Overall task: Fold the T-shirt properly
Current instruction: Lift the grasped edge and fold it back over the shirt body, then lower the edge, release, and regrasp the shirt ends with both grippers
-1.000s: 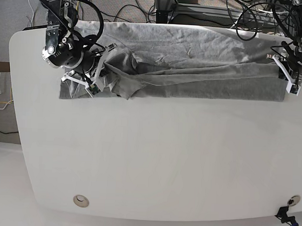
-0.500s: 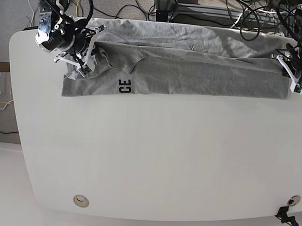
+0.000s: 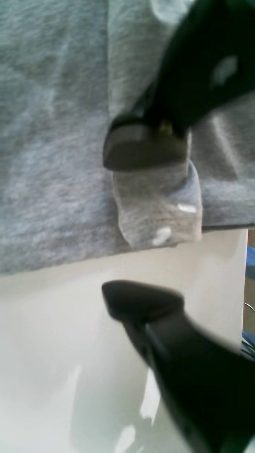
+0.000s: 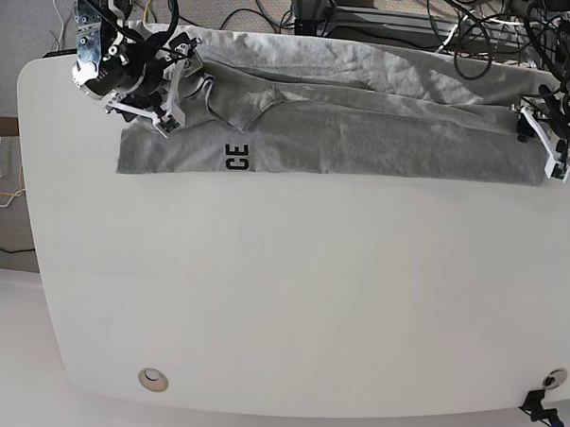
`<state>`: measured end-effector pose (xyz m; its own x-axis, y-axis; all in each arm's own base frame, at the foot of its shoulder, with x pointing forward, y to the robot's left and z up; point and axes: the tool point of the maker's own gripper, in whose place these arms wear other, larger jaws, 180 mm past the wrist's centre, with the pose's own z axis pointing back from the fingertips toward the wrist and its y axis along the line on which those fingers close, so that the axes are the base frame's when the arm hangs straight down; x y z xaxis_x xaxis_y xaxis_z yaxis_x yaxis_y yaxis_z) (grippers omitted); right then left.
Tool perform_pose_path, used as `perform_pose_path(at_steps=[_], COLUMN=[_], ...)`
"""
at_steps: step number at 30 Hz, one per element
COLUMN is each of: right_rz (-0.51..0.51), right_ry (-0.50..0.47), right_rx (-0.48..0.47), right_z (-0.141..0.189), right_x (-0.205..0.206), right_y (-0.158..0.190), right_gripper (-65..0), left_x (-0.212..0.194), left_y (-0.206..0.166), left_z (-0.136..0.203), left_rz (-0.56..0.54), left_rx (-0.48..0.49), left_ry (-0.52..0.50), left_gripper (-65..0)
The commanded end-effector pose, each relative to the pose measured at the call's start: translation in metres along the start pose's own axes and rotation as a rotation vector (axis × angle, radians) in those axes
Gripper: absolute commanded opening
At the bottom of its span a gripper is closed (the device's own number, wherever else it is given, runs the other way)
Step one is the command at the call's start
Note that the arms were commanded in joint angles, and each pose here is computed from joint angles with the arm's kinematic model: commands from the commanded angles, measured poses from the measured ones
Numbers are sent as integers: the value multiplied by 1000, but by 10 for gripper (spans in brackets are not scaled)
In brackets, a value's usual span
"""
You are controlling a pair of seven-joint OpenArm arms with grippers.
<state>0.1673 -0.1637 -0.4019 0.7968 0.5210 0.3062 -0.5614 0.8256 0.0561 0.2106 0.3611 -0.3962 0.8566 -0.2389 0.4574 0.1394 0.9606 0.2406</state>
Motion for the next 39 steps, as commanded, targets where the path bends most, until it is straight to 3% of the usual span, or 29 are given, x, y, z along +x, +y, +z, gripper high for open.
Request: perform_pose_path(at_steps=[1, 6, 11, 16, 23, 24, 26, 27, 30, 33, 39], right_rz=[9, -36, -129, -145, -228, -244, -275, -287, -326, -365, -424], right_ry=[-58, -125, -249, -335, -528, -530, -516, -511, -470, -414, -303], right_rx=[-23, -84, -168, -228, -15, 7, 45, 56, 86, 114, 129], right_z=[7, 23, 54, 74, 65, 61, 51, 48, 34, 17, -6], right_x=[12, 26, 47, 73, 122, 122, 115, 113, 99, 83, 44], right_y=[-8, -36, -81, -104, -57, -50, -36, -31, -25, -24, -29], right_gripper=[-135, -161, -160, -160, -167, -196, -316, -400, -650, -650, -650], left_x=[12, 59, 103, 116, 100, 97, 93, 91, 89, 85, 48], left_y=[11, 17, 12, -4, -49, -60, -70, -73, -81, -88, -105], left_z=[6, 21, 44, 51, 40, 40, 42, 42, 40, 37, 15], left_rz=[-20, -56, -102, -97, -117, -111, -100, -96, -59, -45, -36], left_rx=[24, 56, 79, 61, -43, -73, -107, -117, -133, -147, -208], left_ry=[-30, -150, -277, -331, -298, -299, -305, -304, -308, -297, -180], left_gripper=[0, 0, 0, 0, 0, 0, 0, -34, -314, -563, -549])
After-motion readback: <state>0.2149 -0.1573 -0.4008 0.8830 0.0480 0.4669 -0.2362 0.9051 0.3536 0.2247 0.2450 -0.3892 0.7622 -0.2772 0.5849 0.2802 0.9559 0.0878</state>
